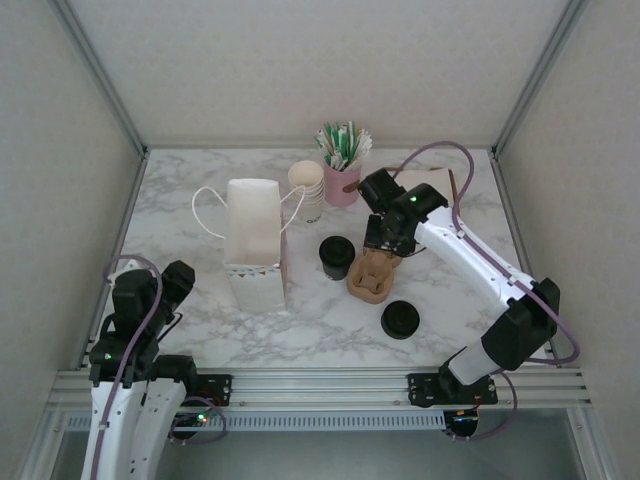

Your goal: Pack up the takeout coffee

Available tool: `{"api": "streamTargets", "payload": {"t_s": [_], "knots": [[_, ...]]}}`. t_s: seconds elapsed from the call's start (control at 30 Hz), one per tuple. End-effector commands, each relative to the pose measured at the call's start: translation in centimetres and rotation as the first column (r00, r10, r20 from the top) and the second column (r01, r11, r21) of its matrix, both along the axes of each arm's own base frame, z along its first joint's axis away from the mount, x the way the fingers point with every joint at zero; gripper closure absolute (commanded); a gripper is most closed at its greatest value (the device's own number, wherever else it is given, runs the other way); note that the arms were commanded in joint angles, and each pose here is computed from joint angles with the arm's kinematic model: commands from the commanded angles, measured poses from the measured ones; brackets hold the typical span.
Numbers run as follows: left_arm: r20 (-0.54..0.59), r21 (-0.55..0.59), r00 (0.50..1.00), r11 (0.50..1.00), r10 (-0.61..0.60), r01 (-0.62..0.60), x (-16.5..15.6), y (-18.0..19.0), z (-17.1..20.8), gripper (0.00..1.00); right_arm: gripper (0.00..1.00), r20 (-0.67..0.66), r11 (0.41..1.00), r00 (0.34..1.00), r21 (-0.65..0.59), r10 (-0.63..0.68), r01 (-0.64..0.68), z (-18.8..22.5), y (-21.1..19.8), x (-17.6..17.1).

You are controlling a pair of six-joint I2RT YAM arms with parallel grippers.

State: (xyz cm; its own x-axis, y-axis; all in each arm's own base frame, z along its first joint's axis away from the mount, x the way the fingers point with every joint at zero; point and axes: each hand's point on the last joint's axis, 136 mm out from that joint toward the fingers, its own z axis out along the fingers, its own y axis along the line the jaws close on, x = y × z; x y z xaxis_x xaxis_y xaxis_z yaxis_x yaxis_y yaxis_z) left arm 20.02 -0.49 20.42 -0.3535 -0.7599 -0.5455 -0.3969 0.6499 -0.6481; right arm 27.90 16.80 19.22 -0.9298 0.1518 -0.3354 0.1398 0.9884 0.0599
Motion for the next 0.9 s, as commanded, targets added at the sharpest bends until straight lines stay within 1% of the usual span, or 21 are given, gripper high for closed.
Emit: {"api": "streamTargets", "payload": {"t_s": [0.0, 0.07, 0.2, 0.53, 0.87], "knots": [[0.037, -0.016, 0.999, 1.0, 0.01, -0.009, 0.2, 0.0, 1.3, 0.49, 0.53, -0.023, 0.994, 0.995, -0.033, -0.1, 0.099, -1.6, -1.0, -0.3], [0.037, -0.022, 0.999, 1.0, 0.01, -0.009, 0.2, 0.0, 1.2, 0.49, 0.58, -0.039, 0.99, 0.991, -0.07, -0.128, 0.125, -2.7, -1.5, -0.3], [0.033, -0.021, 0.999, 1.0, 0.007, -0.006, 0.2, 0.0, 1.1, 0.49, 0.61, -0.073, 0.983, 0.984, -0.099, -0.163, 0.156, -5.0, -1.4, -0.1], [0.025, -0.018, 1.0, 1.0, -0.004, 0.005, 0.2, -0.2, 0.9, 0.49, 0.59, -0.106, 0.977, 0.975, -0.105, -0.194, 0.183, -8.3, -0.8, 1.2], [0.016, -0.023, 1.0, 1.0, -0.004, 0.004, 0.2, -0.2, 0.6, 0.49, 0.56, -0.116, 0.978, 0.973, -0.075, -0.201, 0.193, -9.2, -0.5, 1.8]]}}
